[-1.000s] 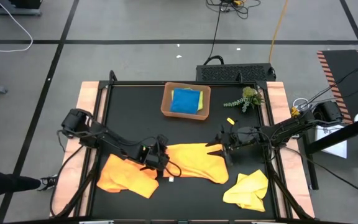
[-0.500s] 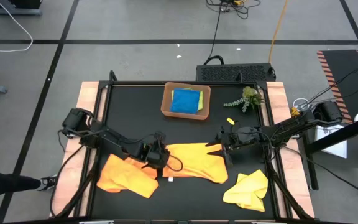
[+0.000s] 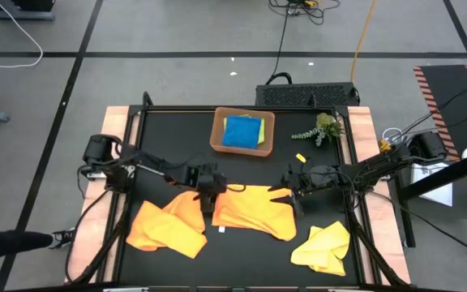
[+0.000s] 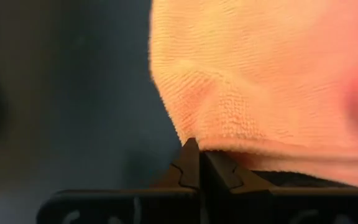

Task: Fold microfiber towels
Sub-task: Fold the orange microfiber towel

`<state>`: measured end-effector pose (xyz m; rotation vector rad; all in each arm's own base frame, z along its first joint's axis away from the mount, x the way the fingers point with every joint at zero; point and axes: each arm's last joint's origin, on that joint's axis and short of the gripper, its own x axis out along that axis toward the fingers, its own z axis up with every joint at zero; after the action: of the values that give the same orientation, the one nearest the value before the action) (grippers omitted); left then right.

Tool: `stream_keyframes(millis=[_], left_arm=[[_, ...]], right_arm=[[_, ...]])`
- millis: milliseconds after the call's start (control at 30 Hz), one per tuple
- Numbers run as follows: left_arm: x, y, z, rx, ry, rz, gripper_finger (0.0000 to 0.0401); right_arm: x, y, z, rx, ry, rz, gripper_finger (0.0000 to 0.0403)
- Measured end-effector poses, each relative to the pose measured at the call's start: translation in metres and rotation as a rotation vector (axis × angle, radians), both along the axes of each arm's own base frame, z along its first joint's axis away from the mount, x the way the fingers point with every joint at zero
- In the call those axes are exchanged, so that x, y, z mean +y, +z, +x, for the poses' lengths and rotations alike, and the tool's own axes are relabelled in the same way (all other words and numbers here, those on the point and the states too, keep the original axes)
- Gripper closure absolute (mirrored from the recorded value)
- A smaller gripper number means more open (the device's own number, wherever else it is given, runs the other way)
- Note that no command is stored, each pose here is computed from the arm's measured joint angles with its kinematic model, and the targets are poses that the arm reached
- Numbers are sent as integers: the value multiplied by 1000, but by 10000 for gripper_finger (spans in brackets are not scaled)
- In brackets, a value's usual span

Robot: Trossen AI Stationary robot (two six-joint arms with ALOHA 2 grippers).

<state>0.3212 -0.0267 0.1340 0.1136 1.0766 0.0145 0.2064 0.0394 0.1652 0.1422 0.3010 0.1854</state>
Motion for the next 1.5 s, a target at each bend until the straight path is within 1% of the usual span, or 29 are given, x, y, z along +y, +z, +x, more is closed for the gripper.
stream_keyframes(millis=[67, 100, 167, 233, 433, 533, 600, 667, 800, 900, 967, 1033, 1067, 1100, 1133, 1200, 1267, 1367, 1433, 1500], left_arm=[[7, 5, 0, -14, 1, -74, 400], [12, 8, -1, -17, 6, -95, 400], [20, 8, -2, -4, 29, -102, 398], [26, 4, -6, 52, 56, -97, 391], [32, 9, -12, 86, 84, -54, 339], [32, 18, -14, 86, 81, -39, 309], [30, 28, -13, 61, 92, -23, 289], [28, 37, -19, 67, 113, -5, 272], [18, 55, -26, 1, 154, -22, 252], [1, 62, -19, -98, 126, -39, 248], [-11, 56, -16, -114, 107, -3, 248], [-23, 48, -5, -165, 73, 16, 247], [-27, 41, -4, -151, 56, 24, 247], [-30, 34, -2, -143, 47, 28, 247], [-32, 30, 3, -169, 43, 20, 247], [-35, 24, 6, -165, 46, 8, 247], [-36, 20, 7, -154, 42, -21, 247], [-42, 19, 5, -126, 15, -92, 247], [-50, 22, 2, -125, -26, -135, 247], [-60, 23, 0, -119, -92, -184, 247]], right_arm=[[2, 0, 0, 0, 8, 1, 234], [2, 0, 0, 0, 11, 1, 234], [4, 0, -1, 1, 20, 1, 234], [6, 0, -1, 0, 27, 1, 234], [7, 0, -1, -2, 32, 4, 234], [7, 0, -1, -2, 32, 5, 234], [7, 0, -1, 0, 32, 5, 234], [7, 0, -1, -6, 32, 6, 234], [6, 0, -1, 0, 22, 2, 234], [5, -2, -1, 9, -13, -11, 234], [3, -3, 0, 17, -50, -23, 234], [1, -7, 0, 46, -62, -31, 234], [1, -9, 1, 51, -66, -32, 234], [0, -11, 2, 59, -70, -33, 234], [-1, -14, 3, 78, -73, -37, 234], [-1, -19, 4, 103, -77, -40, 234], [-2, -23, 5, 132, -85, -37, 234], [-3, -31, 7, 173, -98, -32, 234], [-5, -37, 6, 208, -108, -35, 234], [-8, -42, 8, 232, -139, -35, 234]])
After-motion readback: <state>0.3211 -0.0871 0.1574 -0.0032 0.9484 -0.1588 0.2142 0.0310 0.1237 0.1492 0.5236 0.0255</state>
